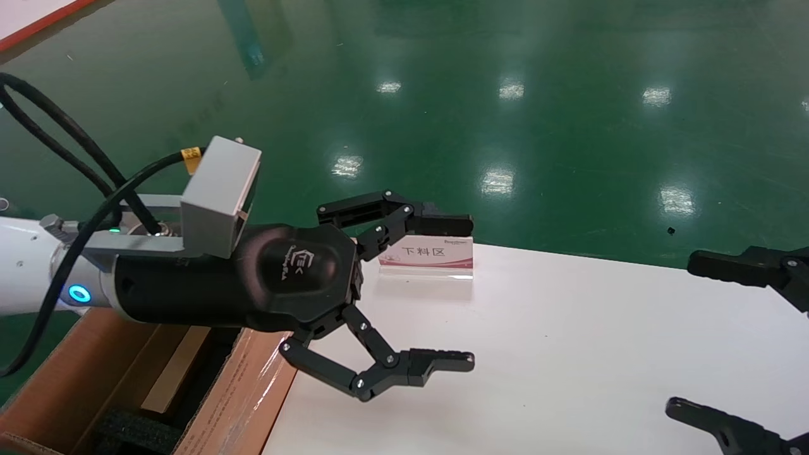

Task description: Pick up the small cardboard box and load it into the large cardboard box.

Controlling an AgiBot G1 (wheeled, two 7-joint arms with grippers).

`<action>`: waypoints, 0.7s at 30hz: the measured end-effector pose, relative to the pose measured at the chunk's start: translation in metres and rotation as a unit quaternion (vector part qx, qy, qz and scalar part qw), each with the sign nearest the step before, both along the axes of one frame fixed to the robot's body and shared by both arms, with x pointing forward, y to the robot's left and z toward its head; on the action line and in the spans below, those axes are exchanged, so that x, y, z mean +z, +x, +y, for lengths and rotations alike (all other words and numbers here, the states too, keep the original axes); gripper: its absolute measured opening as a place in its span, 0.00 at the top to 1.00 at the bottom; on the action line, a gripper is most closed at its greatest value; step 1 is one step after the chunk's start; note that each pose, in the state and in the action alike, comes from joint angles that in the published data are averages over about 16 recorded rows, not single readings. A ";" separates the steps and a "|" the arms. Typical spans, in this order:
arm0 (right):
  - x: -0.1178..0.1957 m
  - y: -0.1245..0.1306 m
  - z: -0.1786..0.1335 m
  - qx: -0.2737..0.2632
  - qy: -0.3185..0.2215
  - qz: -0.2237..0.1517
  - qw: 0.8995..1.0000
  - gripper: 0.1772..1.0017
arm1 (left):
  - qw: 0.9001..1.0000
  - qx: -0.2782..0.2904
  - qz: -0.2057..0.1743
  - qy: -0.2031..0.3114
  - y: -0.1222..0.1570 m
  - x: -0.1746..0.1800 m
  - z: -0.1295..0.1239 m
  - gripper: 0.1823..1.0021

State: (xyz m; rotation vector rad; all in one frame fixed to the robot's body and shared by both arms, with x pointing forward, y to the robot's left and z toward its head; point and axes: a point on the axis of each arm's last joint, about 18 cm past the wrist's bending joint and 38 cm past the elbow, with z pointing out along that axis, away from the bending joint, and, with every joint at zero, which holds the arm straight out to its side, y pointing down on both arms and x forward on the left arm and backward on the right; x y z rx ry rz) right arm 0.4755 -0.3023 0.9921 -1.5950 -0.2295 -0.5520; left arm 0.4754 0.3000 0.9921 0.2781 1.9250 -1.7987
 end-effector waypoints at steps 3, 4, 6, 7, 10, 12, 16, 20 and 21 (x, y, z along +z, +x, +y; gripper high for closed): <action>0.000 0.000 0.000 0.000 0.000 0.000 1.000 0.00 | 1.000 0.000 0.000 0.000 0.000 0.000 0.000 0.00; 0.000 0.000 0.000 0.000 0.000 0.000 1.000 0.00 | 1.000 0.000 0.000 0.000 0.000 0.000 0.000 0.00; 0.000 0.000 0.000 0.000 0.000 0.000 1.000 0.00 | 1.000 0.000 0.000 0.000 0.000 0.000 0.000 0.00; 0.000 0.000 0.000 0.000 0.000 0.000 1.000 0.00 | 1.000 0.000 0.000 0.000 0.000 0.000 0.000 0.00; 0.000 0.000 0.000 0.000 0.000 0.000 1.000 0.00 | 1.000 0.000 0.000 0.000 0.000 0.000 0.000 0.00; 0.000 0.000 0.000 0.000 0.000 0.000 1.000 0.00 | 1.000 0.000 0.000 0.000 0.000 0.000 0.000 0.00; 0.000 0.000 0.000 0.000 0.000 0.000 1.000 0.00 | 1.000 0.000 0.000 0.000 0.000 0.000 0.000 0.00; 0.000 0.000 0.000 0.000 0.000 0.000 1.000 0.00 | 1.000 0.000 0.000 0.000 0.000 0.000 0.000 0.00; 0.000 0.000 0.000 0.000 0.000 0.000 1.000 0.00 | 1.000 0.000 0.000 0.000 0.000 0.000 0.000 0.00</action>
